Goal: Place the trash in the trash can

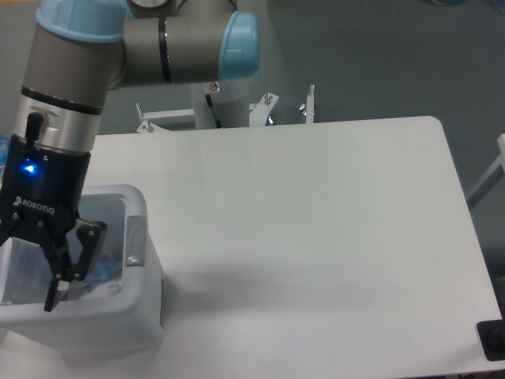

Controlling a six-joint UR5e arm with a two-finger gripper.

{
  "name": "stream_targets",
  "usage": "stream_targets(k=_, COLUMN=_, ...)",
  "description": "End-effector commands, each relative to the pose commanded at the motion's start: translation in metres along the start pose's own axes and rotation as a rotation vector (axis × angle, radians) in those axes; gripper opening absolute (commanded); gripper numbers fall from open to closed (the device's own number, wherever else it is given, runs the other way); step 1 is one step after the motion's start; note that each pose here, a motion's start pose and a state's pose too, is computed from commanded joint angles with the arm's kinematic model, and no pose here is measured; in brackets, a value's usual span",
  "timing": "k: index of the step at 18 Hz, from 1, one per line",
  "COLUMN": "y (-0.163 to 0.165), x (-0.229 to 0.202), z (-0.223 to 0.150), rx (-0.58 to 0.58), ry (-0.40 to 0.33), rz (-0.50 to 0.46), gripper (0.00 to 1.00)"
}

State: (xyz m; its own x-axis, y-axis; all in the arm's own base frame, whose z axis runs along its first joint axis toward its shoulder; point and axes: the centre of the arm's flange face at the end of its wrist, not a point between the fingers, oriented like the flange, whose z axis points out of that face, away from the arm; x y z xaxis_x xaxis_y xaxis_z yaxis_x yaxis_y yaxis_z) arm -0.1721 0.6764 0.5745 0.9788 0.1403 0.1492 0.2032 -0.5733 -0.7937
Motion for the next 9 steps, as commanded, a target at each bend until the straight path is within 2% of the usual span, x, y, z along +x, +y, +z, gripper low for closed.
stream_targets(k=1, y=-0.003, x=-0.009, z=-0.007, rx=0.007, ry=-0.017, rz=-0.005, gripper=1.00)
stream_targets(k=5, y=-0.005, x=-0.091, z=-0.039, rx=0.027, ry=-0.160, rz=-0.049, gripper=1.00)
stream_targets(k=8, y=0.006, x=-0.161, z=-0.053, rx=-0.002, ry=-0.309, rz=-0.060, gripper=1.00)
stream_targets(k=9, y=0.015, x=-0.183, z=-0.057, rx=-0.032, ry=-0.380, rz=-0.055, gripper=1.00)
